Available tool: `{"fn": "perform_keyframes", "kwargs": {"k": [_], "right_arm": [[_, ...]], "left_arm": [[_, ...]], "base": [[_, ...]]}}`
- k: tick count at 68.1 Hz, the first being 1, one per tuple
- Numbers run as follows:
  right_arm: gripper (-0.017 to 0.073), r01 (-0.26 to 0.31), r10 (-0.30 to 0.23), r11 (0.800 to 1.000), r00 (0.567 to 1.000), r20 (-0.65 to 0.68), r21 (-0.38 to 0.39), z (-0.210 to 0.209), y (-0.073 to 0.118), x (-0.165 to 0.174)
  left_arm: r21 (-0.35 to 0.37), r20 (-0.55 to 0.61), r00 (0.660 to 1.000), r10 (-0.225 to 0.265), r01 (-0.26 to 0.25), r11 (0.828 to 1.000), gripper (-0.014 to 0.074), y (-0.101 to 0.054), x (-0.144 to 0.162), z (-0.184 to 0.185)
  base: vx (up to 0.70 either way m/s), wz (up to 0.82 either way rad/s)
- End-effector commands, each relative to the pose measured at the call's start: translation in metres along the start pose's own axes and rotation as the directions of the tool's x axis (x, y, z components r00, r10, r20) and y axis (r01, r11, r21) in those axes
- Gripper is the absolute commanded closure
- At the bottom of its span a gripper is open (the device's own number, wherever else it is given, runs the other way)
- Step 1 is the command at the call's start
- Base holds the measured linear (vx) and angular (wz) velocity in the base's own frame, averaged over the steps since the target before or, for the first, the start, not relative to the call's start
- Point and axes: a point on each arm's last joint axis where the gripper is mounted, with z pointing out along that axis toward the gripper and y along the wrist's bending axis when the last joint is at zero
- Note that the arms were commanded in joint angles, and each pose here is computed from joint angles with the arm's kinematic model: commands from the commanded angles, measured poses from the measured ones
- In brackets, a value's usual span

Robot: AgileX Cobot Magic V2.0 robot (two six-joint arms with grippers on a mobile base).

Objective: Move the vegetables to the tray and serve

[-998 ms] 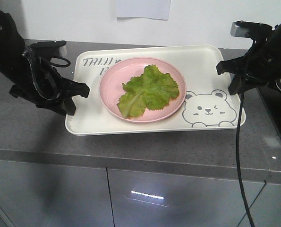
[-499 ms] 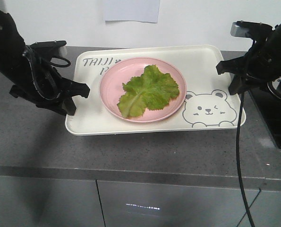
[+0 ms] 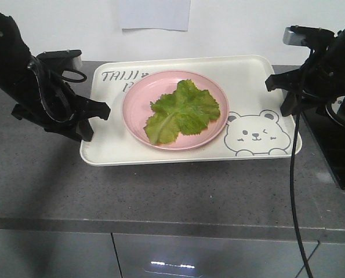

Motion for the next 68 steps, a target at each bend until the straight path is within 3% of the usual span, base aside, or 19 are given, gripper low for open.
{"fn": "perform_keyframes", "kwargs": {"k": [1, 68], "right_arm": [[0.0565, 0.033, -0.026, 0.994, 0.997, 0.068, -0.105, -0.0306, 0.0229, 0.0014], [0.0565, 0.033, -0.026, 0.994, 0.997, 0.068, -0.105, -0.0306, 0.0229, 0.0014]], "left_arm": [[0.112, 0.138, 0.990, 0.023, -0.039, 0.993, 0.0599, -0.0230, -0.0041, -0.0321], [0.112, 0.138, 0.990, 0.023, -0.039, 0.993, 0.0599, -0.0230, -0.0041, -0.0321]], "base": [[0.05, -0.02], [0.03, 0.00]]}}
